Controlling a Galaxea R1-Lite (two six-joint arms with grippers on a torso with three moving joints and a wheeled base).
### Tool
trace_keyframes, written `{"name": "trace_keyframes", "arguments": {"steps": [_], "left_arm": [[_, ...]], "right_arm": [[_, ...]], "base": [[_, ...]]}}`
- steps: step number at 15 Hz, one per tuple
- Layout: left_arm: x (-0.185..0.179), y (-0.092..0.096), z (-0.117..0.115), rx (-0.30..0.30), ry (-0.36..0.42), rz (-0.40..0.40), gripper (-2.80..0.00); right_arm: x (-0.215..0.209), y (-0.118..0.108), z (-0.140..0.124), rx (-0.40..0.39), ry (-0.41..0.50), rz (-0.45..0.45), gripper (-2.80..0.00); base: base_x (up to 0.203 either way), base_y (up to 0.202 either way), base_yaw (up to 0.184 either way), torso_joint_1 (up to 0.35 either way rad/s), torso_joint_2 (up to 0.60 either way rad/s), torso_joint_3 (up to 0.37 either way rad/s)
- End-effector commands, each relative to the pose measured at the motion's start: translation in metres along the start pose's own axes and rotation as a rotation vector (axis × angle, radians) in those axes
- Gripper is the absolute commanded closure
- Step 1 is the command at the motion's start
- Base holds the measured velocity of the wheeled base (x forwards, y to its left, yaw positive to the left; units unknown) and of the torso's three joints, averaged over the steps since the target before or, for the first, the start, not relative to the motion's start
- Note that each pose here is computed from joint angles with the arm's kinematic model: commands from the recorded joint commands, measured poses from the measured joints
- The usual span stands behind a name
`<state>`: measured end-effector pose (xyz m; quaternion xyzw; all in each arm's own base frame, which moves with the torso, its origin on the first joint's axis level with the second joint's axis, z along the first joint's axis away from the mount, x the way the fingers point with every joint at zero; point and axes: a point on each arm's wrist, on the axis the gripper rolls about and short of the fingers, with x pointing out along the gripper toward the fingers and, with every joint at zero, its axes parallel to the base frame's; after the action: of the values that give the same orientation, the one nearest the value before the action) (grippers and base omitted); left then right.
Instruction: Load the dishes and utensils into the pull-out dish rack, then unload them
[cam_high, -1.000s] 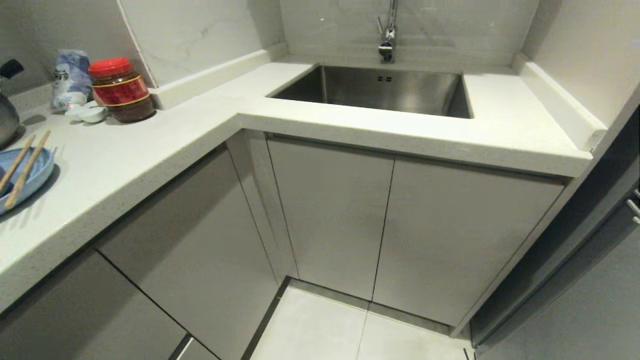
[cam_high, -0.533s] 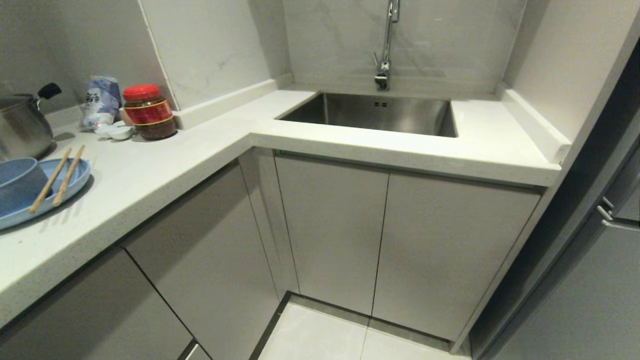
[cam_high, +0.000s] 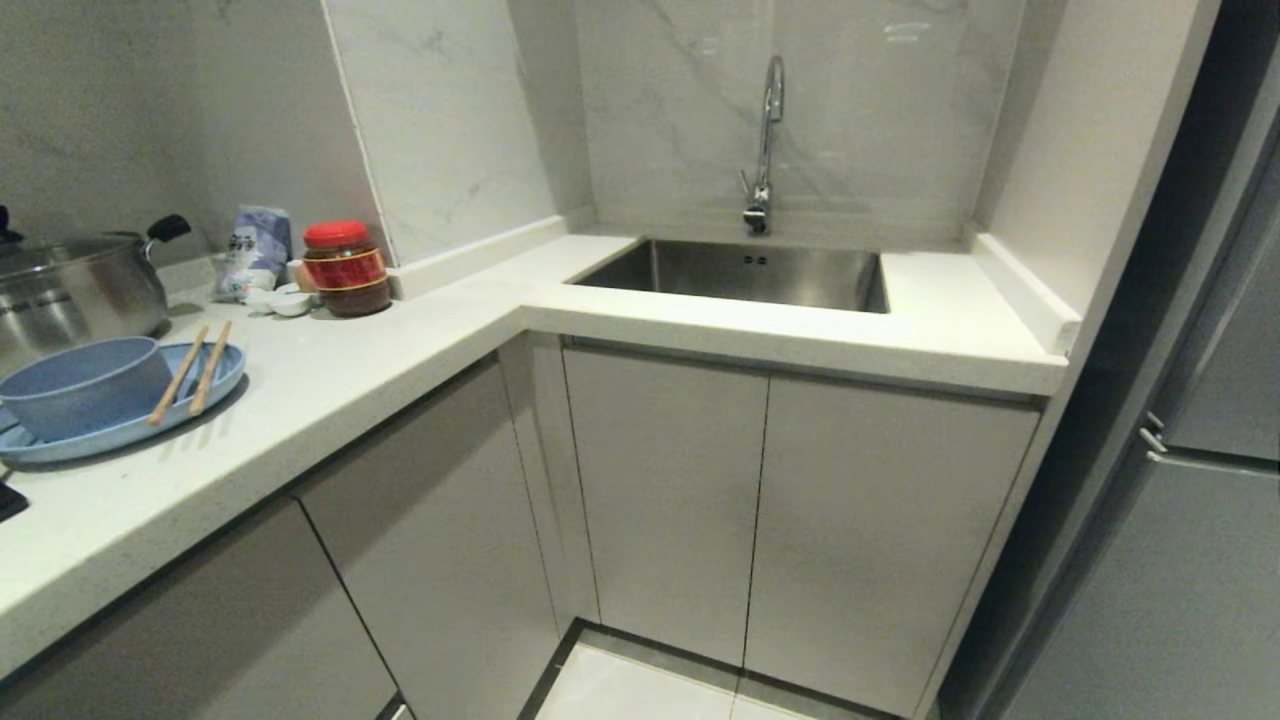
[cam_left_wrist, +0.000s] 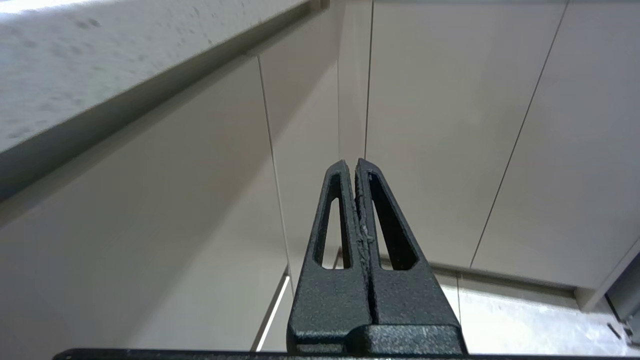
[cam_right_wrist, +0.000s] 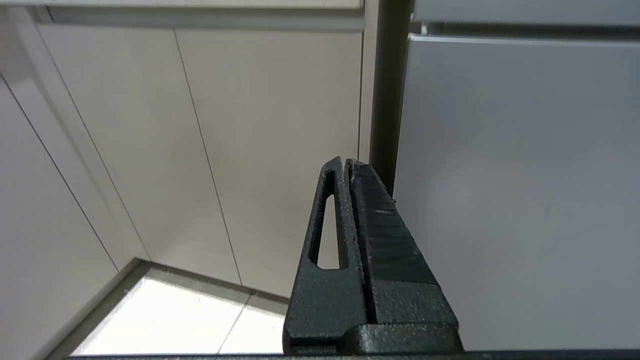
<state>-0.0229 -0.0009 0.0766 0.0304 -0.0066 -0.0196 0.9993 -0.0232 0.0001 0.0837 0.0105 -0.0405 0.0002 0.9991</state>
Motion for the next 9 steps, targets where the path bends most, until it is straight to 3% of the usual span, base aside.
{"name": "trace_keyframes", "arguments": {"steps": [1,4,9], "left_arm": [[0.0008,-0.0001,-0.0024,0.0,0.01,-0.001,0.0],[0.001,0.0,-0.0024,-0.006,0.005,0.006,0.0],[0.001,0.0,-0.0022,-0.006,0.003,0.006,0.0]], "right_arm": [[0.0015,-0.0002,-0.0073,0.0,0.024,0.0,0.0],[0.0015,-0.0002,-0.0073,0.0,0.024,0.0,0.0],[0.0014,-0.0002,-0.0073,0.0,0.024,0.0,0.0]], "base": [[0.0,0.0,0.0,0.002,0.0,0.203],[0.0,0.0,0.0,0.004,0.0,0.141],[0.0,0.0,0.0,0.0,0.0,0.011]]}}
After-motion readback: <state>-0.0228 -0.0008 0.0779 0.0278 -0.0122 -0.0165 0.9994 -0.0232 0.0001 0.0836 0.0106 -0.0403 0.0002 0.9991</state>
